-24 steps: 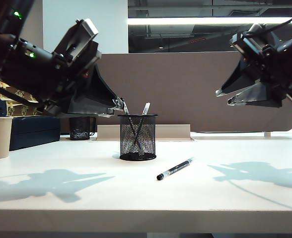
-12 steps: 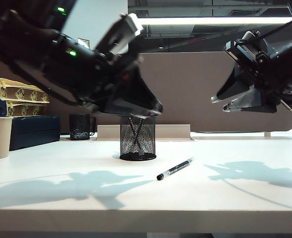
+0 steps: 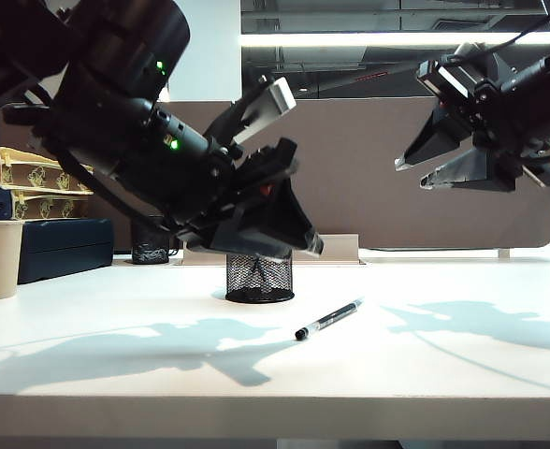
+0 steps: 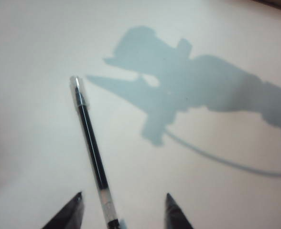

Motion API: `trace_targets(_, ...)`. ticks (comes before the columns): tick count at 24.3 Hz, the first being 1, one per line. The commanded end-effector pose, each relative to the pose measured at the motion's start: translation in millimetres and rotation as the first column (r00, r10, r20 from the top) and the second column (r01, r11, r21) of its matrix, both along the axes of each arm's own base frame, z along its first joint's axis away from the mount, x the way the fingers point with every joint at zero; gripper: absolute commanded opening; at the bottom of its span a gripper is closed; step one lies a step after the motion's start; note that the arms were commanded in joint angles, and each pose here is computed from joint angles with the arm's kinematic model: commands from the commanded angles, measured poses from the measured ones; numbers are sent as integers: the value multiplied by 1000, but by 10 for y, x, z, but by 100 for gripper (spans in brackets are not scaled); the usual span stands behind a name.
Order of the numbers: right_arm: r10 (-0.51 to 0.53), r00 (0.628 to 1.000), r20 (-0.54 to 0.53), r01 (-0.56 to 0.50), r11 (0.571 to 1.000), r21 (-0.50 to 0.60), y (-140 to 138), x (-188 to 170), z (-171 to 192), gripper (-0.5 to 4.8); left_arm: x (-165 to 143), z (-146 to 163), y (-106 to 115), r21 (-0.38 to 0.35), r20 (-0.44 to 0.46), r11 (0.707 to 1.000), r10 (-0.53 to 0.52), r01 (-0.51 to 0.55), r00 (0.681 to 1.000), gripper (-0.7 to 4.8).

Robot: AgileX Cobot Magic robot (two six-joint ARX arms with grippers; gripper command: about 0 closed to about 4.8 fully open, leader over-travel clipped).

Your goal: Pick up one pen and put it in the pen container.

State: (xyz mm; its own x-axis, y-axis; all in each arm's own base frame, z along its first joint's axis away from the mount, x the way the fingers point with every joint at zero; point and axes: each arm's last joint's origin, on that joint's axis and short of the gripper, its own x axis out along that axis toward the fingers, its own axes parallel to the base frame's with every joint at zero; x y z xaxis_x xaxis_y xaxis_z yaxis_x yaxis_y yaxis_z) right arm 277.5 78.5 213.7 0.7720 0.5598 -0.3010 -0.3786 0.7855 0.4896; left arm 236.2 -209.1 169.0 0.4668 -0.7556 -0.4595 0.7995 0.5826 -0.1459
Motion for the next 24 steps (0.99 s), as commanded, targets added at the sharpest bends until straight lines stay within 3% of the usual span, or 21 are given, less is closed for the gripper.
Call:
trace_targets(1, -11, 999, 38, 11, 1000, -1, 14, 73, 75, 182, 16, -31, -7, 18, 12, 1000, 22, -22, 1000, 217)
trace_targets(9, -8, 1000, 27, 8, 1000, -6, 60, 265, 123, 182, 102, -154, -75, 47, -12, 998, 32, -31, 999, 217)
trace_targets(16, -11, 998, 55, 12, 1000, -24, 43, 302, 182, 182, 268, -70, -217, 26, 12, 999, 31, -32, 999, 217)
trace_targets(24, -17, 1000, 13, 18, 997, -77, -16, 297, 118, 181, 453, -49, -373, 35, 15, 999, 25, -26, 1000, 217)
